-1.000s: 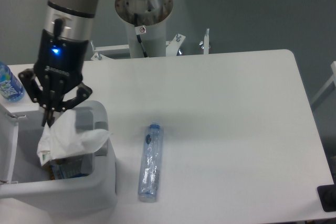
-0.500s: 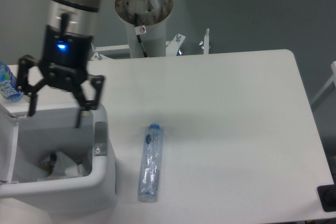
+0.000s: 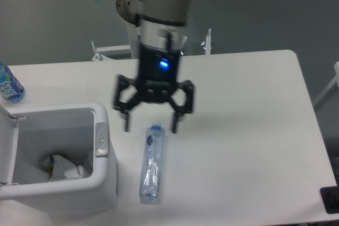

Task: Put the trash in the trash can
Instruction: 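Move the gripper over the clear plastic bottle and lower it, then close the gripper around the bottle's end and lift it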

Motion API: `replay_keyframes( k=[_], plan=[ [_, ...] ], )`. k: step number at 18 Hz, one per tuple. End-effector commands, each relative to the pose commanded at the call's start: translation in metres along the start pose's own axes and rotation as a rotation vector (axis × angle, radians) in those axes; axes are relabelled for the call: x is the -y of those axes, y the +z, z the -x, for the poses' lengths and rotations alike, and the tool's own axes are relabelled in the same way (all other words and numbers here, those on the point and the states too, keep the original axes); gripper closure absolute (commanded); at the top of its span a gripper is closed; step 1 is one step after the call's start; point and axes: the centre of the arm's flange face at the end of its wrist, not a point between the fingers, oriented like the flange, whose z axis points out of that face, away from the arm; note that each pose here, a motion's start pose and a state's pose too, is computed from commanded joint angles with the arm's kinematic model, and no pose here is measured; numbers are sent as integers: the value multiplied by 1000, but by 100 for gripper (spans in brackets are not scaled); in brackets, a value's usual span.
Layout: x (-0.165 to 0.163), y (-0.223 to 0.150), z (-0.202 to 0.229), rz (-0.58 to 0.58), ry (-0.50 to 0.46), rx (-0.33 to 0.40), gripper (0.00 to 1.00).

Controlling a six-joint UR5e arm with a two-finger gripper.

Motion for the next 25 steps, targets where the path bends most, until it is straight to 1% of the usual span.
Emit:
replay_keyframes(
  k=[1,2,4,7,10,12,13,16,18,19,20,22,25],
  plan=[
    [-8,22,8,44,-9,-3,0],
    [-16,42,18,82,-3,13,0],
    [-25,65,30,132,18,50,0],
    [-37,108,41,196,7,39,0],
    [-47,142,22,234,37,16,0],
    [-49,163,23,260,35,20,0],
    [-55,174,13,279,50,20,0],
    [-68,197,-13,321,90,23,0],
    [-76,210,-11,343,89,32,0],
    [-78,216,-10,354,89,48,0],
    [-82,221,-16,365,103,58,0],
    [-86,232,-18,378,114,59,0],
    [-83,239,-16,377,119,60,0]
  ],
)
